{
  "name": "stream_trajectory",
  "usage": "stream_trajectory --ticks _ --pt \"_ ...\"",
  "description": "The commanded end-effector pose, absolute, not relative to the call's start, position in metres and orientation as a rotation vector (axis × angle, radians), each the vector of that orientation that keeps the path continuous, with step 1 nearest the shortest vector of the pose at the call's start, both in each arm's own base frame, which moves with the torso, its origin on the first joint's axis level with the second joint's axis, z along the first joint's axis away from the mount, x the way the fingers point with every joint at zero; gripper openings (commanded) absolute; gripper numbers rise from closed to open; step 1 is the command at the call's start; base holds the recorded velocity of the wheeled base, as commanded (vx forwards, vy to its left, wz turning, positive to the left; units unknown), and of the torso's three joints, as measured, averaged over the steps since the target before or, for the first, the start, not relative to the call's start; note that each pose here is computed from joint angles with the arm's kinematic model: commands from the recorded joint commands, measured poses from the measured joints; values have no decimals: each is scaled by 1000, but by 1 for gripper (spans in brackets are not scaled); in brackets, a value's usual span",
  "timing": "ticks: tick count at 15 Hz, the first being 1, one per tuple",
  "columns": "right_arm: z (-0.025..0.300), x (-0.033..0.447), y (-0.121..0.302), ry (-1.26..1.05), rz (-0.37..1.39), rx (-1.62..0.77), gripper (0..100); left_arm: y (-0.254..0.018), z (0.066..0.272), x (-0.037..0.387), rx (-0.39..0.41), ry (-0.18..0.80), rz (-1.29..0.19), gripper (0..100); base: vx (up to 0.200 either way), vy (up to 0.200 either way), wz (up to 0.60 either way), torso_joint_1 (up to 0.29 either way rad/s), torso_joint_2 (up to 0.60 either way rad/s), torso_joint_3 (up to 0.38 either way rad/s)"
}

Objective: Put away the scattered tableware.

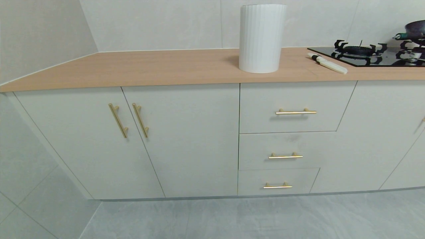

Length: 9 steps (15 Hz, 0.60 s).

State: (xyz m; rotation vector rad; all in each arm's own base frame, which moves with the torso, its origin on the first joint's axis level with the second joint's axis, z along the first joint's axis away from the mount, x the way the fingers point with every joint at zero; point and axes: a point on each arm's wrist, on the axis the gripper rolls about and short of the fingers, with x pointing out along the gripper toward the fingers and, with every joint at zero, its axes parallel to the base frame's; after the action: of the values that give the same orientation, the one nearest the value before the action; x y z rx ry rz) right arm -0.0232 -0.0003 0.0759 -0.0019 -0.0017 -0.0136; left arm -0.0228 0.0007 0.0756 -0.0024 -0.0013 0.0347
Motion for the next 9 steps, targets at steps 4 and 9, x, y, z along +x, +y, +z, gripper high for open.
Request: stream_trajectory --ticks 4,9 --pt "75 -23 0 6 -11 5 100 1 76 -23 6 -1 35 100 0 0 0 0 0 0" --pt "75 -23 0 6 -9 3 100 1 76 -23 5 -1 35 100 120 0 0 0 0 1"
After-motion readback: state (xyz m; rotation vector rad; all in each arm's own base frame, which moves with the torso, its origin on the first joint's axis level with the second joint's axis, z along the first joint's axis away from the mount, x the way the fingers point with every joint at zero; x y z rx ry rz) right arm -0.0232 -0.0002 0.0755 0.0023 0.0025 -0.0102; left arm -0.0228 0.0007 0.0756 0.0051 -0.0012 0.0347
